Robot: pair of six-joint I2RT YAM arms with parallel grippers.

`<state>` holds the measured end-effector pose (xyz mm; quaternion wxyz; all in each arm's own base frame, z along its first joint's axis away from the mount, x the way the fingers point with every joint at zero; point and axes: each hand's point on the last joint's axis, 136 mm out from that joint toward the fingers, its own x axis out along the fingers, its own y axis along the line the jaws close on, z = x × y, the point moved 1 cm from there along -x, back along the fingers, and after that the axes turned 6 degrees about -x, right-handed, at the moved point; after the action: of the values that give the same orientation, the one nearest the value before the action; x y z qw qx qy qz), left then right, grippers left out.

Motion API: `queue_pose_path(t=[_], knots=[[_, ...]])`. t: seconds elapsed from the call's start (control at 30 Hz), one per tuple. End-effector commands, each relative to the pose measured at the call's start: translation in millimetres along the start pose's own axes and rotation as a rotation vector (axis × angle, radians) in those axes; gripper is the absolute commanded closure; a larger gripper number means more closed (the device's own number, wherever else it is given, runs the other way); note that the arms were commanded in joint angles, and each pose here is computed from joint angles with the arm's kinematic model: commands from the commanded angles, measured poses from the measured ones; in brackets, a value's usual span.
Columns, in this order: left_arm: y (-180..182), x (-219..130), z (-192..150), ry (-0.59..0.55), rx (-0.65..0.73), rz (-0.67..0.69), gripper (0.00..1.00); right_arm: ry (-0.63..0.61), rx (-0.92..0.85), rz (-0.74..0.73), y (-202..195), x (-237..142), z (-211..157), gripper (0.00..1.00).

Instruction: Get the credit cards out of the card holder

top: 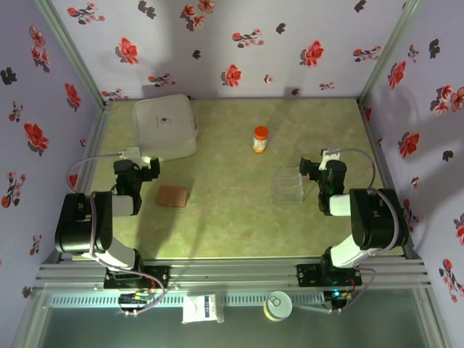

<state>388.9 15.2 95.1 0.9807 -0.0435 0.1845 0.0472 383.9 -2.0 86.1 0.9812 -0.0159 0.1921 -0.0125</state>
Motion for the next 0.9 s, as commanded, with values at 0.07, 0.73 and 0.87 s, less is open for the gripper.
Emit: queue_pose_path(t=[0.07,0.73,0.87], knots=[[0,0,2,-0.017,0.004,-0.007,0.0,-0.033,-0.002,0.007,0,0,6,0.01],[1,0,3,-0.02,0.002,-0.007,0.0,-0.006,0.034,-0.086,-15,3,5,0.01],[0,0,3,-0.019,0.004,-0.007,0.0,-0.006,0.033,-0.087,-16,3,5,0.01]])
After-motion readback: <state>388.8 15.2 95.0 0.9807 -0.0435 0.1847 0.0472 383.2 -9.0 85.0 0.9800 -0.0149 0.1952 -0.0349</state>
